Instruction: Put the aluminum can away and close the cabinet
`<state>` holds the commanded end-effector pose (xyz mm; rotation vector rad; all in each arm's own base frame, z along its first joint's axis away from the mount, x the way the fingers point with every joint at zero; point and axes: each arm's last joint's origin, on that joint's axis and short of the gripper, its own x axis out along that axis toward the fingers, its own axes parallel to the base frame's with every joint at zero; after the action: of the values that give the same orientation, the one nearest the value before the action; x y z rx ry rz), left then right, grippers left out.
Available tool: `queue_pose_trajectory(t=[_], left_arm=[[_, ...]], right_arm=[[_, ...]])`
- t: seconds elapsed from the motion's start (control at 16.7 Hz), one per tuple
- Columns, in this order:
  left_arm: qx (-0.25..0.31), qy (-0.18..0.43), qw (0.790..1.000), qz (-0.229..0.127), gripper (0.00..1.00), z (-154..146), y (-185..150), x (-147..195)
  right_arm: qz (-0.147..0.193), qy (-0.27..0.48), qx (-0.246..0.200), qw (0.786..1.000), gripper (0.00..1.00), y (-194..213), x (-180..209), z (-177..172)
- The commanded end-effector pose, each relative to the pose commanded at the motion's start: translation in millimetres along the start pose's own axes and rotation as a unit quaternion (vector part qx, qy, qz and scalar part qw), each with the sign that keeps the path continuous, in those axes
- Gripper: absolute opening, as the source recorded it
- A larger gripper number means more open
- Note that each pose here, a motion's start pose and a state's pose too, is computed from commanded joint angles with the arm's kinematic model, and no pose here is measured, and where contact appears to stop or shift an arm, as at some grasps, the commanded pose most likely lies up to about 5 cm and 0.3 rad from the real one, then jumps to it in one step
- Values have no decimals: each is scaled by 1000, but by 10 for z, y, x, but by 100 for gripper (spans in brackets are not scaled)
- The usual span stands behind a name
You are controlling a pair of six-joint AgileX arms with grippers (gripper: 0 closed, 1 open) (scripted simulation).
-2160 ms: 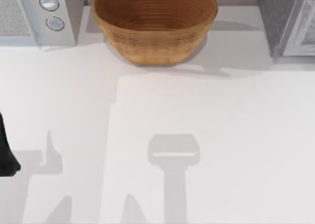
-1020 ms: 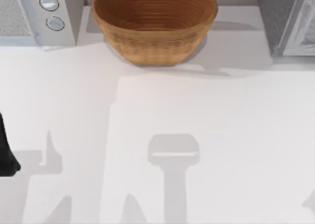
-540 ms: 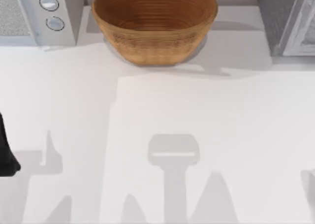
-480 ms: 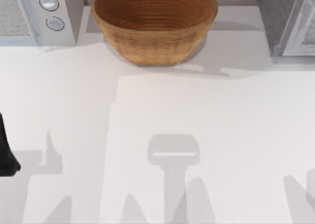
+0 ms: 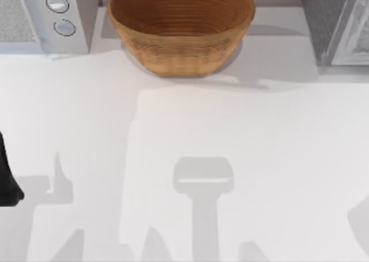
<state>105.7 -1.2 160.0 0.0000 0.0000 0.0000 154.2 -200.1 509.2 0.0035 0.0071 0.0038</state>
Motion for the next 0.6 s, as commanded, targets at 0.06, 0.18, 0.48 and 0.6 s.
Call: queue_pose_trajectory(t=[0.06, 0.18, 0.48, 0.6], left_arm=[[0, 0, 1000, 0, 100, 0, 0, 0], [0, 0, 1000, 0, 100, 0, 0, 0], [0, 0, 1000, 0, 100, 0, 0, 0], [0, 0, 1000, 0, 100, 0, 0, 0]], right_arm=[[0, 0, 0, 1000, 100, 0, 0, 0], [2, 0, 0, 1000, 100, -2, 14, -3], [2, -1, 0, 1000, 100, 143, 206, -1], [2, -1, 1, 1000, 100, 307, 383, 0]])
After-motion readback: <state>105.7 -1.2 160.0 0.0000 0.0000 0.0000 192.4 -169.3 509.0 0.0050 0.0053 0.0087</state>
